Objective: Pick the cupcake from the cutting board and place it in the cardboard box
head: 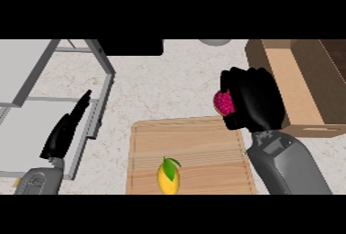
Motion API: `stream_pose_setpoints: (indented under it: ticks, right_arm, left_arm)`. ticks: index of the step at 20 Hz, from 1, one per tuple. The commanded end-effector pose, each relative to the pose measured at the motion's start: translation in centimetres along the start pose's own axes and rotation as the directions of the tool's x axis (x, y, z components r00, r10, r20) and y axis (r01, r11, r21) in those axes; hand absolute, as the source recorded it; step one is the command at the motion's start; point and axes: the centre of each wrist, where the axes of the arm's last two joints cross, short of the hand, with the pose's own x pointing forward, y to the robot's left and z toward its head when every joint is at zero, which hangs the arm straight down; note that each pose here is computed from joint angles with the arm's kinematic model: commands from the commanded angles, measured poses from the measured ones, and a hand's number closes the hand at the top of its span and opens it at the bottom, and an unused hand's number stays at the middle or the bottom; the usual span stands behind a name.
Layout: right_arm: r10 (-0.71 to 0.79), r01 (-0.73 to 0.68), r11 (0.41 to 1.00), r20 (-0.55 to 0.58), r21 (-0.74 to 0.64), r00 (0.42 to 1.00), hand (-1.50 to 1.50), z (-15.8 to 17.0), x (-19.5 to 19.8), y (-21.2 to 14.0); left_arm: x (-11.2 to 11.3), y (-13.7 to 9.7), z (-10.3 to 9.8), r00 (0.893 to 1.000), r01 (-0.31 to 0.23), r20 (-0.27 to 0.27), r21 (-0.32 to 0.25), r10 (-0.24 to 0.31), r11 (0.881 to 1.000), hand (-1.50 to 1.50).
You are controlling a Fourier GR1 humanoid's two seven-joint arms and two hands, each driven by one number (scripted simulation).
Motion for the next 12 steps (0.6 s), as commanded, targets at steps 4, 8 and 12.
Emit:
stream_pose_setpoints:
  ticks: [4,8,12]
  right_arm:
    - [-0.005,-0.014,0.995,-0.191,-0.097,0.982,1.5,0.5,-2.9,-7.4]
    - [-0.071,0.032,0.988,-0.253,-0.152,0.965,1.5,0.3,-6.6,-8.8]
    - [-0.059,0.007,0.988,-0.33,-0.156,0.942,1.5,-2.0,-9.9,-8.7]
  left_arm:
    - [-0.1,-0.7,0.2,1.0,0.011,0.008,0.01,-0.011,1.0,0.0]
    - [0.8,-0.4,-0.3,1.0,0.006,0.001,0.0,-0.006,1.0,0.0]
    - [0.0,1.8,-0.7,1.0,0.002,0.001,0.004,-0.002,1.0,0.0]
